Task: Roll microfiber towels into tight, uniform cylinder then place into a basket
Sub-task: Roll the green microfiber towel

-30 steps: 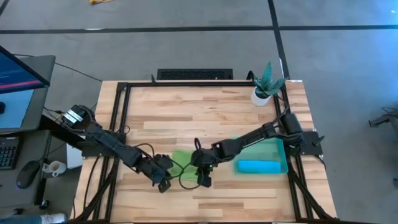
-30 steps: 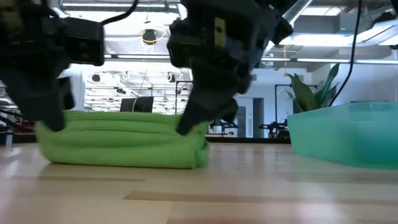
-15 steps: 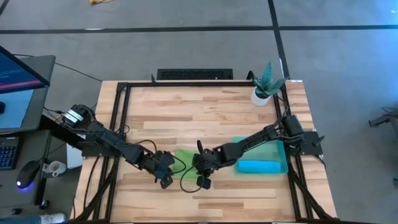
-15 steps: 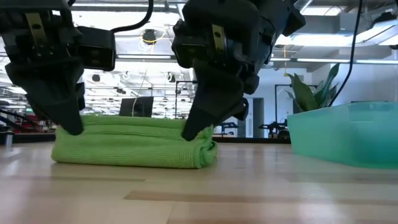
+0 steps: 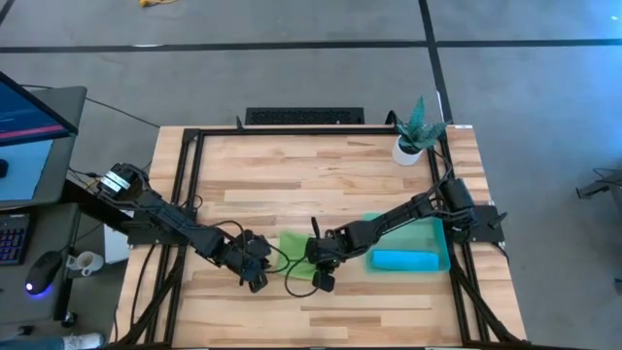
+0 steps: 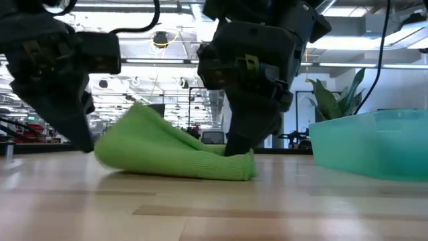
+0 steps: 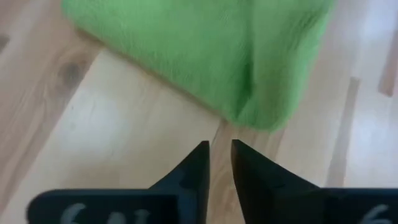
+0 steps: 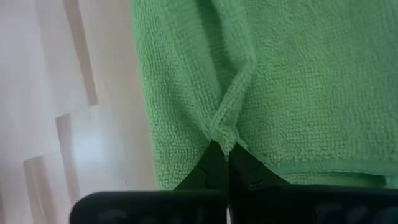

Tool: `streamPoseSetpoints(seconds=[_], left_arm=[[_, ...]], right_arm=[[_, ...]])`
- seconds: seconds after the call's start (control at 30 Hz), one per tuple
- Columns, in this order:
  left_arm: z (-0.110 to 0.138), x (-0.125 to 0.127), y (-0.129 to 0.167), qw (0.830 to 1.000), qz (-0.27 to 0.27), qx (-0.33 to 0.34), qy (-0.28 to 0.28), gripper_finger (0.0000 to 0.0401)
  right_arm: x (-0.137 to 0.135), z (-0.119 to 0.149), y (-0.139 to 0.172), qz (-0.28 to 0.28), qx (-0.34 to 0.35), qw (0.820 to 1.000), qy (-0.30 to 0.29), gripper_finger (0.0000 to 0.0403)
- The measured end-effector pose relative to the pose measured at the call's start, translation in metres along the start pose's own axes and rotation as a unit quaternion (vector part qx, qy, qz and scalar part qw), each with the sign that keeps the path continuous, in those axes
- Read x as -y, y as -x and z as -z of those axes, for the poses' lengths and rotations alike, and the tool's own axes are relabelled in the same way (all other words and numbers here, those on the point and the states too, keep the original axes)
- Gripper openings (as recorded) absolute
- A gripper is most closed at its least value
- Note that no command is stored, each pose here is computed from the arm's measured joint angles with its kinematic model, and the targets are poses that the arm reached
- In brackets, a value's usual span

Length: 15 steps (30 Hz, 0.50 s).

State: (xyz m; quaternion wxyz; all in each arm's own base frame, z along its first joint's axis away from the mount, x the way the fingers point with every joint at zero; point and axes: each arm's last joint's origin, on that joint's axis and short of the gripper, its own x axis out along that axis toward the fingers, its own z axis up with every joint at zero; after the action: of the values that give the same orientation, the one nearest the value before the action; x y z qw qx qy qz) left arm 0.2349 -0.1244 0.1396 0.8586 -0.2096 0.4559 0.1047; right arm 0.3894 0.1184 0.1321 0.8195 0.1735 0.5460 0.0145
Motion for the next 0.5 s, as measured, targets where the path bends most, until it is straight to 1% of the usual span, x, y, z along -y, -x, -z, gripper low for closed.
streamPoseSetpoints(seconds=[0.17,0.3,0.4,0.5], left_arm=[[0.000,-0.001,0.000,0.999,-0.011,0.001,-0.034,0.0089],[-0.003,0.002,0.003,0.997,0.002,0.016,-0.071,0.0095],[-0.008,0.010,0.010,0.991,0.031,0.060,-0.118,0.0091],[-0.012,0.023,0.019,0.975,0.057,0.121,-0.179,0.0085]], right_arm=[[0.003,-0.001,0.001,0.007,-0.004,1.000,-0.004,0.0016],[0.006,-0.002,0.001,0.006,-0.004,1.000,-0.008,0.0011],[0.008,-0.004,0.001,0.008,-0.002,1.000,-0.010,0.0005],[0.009,-0.004,0.001,0.011,0.001,1.000,-0.011,0.0009]])
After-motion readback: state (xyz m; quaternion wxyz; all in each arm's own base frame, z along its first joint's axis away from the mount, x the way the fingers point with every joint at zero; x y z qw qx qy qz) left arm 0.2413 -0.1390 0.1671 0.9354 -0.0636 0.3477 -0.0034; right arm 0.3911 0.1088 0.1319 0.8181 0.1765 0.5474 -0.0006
